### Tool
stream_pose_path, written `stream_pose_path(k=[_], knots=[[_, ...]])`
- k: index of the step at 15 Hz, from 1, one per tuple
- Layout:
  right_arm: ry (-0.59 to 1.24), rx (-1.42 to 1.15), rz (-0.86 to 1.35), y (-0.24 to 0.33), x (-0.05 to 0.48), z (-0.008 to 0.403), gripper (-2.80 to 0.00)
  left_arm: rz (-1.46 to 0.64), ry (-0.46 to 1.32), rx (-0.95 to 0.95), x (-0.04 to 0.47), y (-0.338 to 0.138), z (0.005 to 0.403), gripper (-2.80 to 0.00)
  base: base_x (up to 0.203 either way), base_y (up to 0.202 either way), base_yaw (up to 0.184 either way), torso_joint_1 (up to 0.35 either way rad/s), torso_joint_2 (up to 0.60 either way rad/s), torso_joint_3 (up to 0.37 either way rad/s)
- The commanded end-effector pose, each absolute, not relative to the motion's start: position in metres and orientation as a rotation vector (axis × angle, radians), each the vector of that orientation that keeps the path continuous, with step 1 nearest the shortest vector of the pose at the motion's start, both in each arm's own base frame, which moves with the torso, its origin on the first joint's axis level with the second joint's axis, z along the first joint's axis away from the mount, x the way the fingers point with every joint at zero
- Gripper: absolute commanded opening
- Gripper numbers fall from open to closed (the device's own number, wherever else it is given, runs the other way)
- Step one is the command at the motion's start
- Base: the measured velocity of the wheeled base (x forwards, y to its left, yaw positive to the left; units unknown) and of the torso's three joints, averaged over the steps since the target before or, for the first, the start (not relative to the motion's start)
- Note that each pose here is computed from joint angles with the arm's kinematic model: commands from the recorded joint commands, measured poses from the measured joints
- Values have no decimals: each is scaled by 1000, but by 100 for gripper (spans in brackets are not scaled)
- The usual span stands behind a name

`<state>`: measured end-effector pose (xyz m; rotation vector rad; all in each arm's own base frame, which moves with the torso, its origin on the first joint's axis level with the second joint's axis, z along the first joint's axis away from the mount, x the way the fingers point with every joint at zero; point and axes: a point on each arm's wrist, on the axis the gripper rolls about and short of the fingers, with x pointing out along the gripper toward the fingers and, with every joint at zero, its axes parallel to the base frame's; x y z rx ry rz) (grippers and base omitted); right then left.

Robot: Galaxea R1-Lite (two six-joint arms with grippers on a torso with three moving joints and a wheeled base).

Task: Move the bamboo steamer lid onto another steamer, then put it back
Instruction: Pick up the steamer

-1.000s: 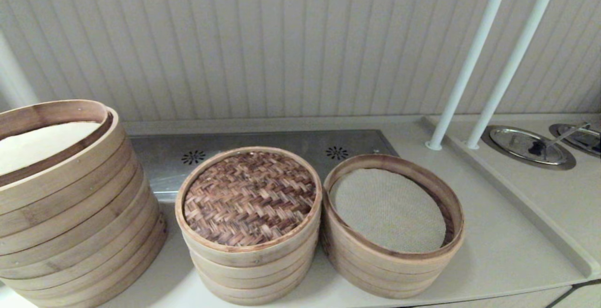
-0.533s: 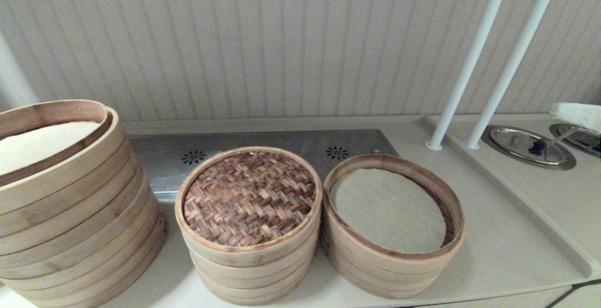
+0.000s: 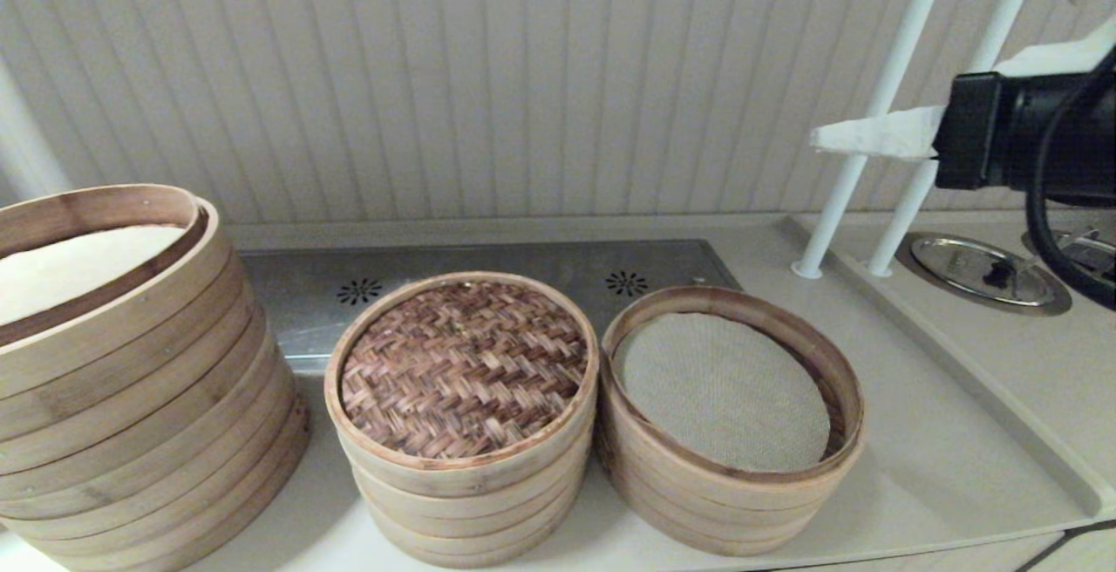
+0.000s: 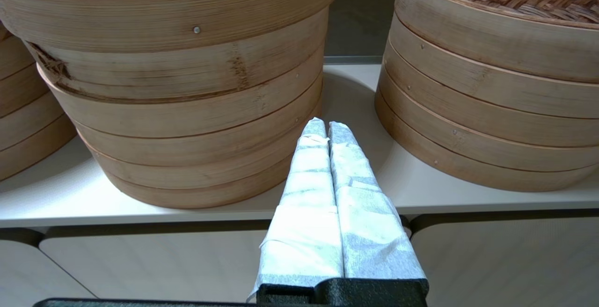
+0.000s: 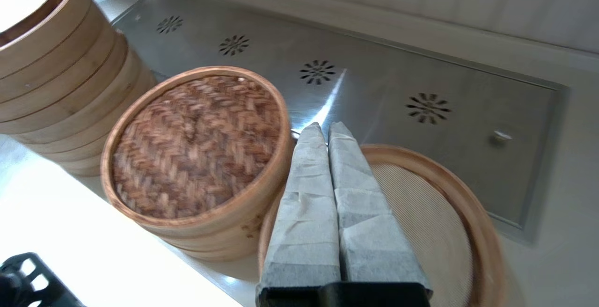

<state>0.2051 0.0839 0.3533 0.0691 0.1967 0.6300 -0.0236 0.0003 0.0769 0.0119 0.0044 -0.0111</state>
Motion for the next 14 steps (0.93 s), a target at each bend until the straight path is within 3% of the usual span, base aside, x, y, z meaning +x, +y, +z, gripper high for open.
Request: stream_pose_path(k=[1,9,14], knots=[[272,56,668,104,229,351,-280,-11,6,12,-24,0,77,-280,0,0,0,0,0,0],[440,-46,829,178,252,318,-280,-11,6,12,-24,0,77,-280,0,0,0,0,0,0],[433,-162,822,211,261,305,-280,-11,6,12,-24,0,77,-280,0,0,0,0,0,0]])
